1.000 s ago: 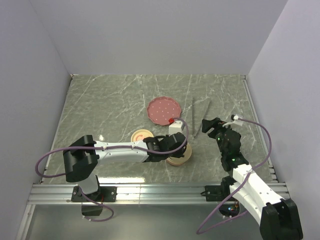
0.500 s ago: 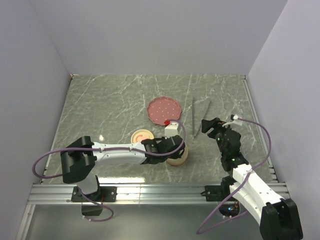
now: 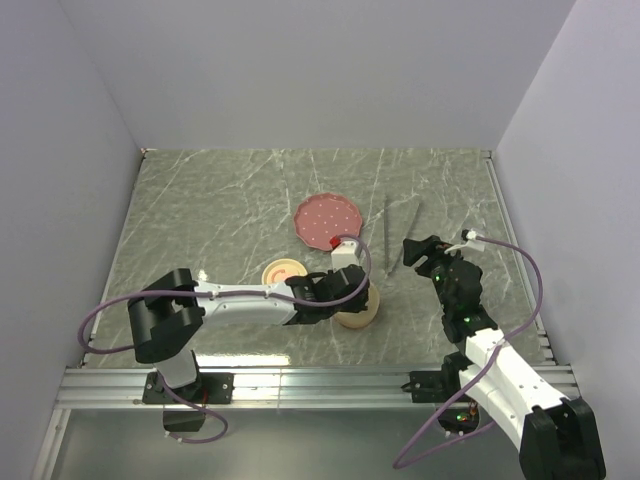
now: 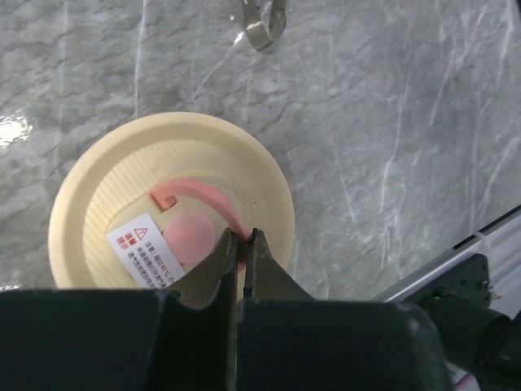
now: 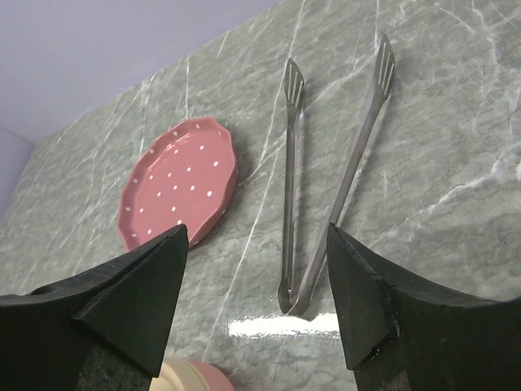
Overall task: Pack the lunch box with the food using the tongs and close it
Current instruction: Move the lunch box
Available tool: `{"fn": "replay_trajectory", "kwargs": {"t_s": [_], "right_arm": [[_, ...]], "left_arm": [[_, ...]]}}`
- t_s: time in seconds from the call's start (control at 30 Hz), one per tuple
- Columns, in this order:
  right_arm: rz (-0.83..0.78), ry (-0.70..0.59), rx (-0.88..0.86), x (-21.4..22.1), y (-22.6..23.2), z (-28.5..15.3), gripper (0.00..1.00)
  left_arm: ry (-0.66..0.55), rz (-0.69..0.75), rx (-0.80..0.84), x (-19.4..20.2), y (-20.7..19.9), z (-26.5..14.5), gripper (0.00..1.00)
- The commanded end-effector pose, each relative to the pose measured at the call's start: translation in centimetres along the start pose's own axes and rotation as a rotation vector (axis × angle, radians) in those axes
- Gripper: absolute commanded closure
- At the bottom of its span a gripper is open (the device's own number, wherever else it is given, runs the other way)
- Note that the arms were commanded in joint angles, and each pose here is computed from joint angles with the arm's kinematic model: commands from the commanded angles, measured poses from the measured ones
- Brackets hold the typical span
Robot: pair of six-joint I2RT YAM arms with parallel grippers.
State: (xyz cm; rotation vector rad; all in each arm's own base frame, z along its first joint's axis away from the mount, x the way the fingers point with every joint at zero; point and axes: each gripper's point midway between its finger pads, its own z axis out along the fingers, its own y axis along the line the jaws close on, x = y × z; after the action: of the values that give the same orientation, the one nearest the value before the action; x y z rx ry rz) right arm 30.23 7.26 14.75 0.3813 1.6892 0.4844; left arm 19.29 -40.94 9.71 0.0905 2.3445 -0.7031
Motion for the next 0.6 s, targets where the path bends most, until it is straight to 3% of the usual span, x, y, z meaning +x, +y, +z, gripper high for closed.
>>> {"fn": "replay_trajectory", "kwargs": {"t_s": [0.0, 0.33, 0.57], "right_arm": [[0.003, -0.024, -0.017, -0.5, 0.3, 0.2, 0.25], [0.000, -0.016, -0.017, -0.4, 0.3, 0.3, 0.25], [-0.001, -0.016, -0.016, -0.4, 0.2, 0.4, 0.25]], "left_arm": [[0.092, 0.029, -0.169, 3.1, 6.7, 1.7, 1.00], [0.044, 0.000, -0.220, 0.4, 10.0, 1.9, 1.00], [0.058, 0.008, -0.174, 0.6, 9.3, 2.5, 1.00]]}}
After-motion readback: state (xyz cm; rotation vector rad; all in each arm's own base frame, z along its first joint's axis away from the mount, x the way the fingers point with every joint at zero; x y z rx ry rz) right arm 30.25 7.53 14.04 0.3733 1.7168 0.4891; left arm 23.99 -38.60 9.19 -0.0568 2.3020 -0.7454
